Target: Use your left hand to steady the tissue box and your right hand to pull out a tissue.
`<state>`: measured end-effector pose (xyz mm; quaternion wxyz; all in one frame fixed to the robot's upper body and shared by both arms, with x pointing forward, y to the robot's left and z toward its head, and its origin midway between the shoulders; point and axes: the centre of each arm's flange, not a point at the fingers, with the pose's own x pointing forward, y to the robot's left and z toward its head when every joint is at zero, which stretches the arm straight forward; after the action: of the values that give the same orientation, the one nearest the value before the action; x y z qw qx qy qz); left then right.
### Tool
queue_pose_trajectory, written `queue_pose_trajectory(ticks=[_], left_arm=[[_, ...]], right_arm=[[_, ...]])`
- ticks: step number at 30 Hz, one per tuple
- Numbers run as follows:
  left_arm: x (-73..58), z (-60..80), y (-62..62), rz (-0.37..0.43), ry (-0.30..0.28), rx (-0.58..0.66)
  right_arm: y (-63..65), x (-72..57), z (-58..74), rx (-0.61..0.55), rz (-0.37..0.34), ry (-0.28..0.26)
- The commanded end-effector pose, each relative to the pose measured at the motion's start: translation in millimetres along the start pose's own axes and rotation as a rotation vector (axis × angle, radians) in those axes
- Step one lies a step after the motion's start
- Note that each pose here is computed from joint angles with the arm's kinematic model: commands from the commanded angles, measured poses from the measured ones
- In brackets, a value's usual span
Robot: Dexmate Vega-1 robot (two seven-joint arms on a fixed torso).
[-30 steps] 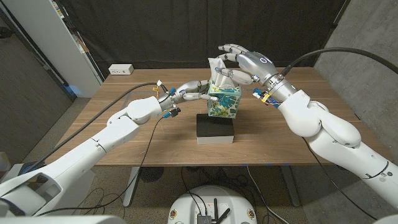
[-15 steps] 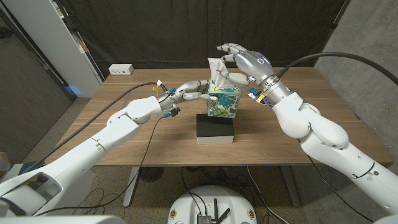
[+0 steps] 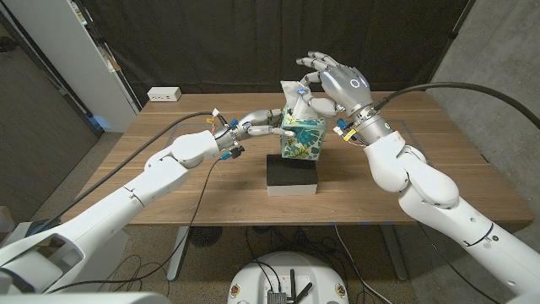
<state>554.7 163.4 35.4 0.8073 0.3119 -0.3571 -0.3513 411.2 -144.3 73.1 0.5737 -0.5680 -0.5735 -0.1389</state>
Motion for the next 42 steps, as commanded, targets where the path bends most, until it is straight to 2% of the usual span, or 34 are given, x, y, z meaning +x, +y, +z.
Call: queue_pose_trajectory(ticks=[1,35,42], left_arm=[[0.1,-0.3,0.9,-0.004,0.000,-0.001],[-6.1,5.6,-6.0,-0.002,0.003,0.010],[-6.9,5.9,-6.1,-0.003,0.001,0.010]], right_arm=[[1.8,-1.6,0.5,-0.032,-0.068,0.009],[-23.4,11.4,-11.8,-0.030,-0.286,0.015],[-25.4,13.5,-14.4,-0.025,-0.345,0.020]])
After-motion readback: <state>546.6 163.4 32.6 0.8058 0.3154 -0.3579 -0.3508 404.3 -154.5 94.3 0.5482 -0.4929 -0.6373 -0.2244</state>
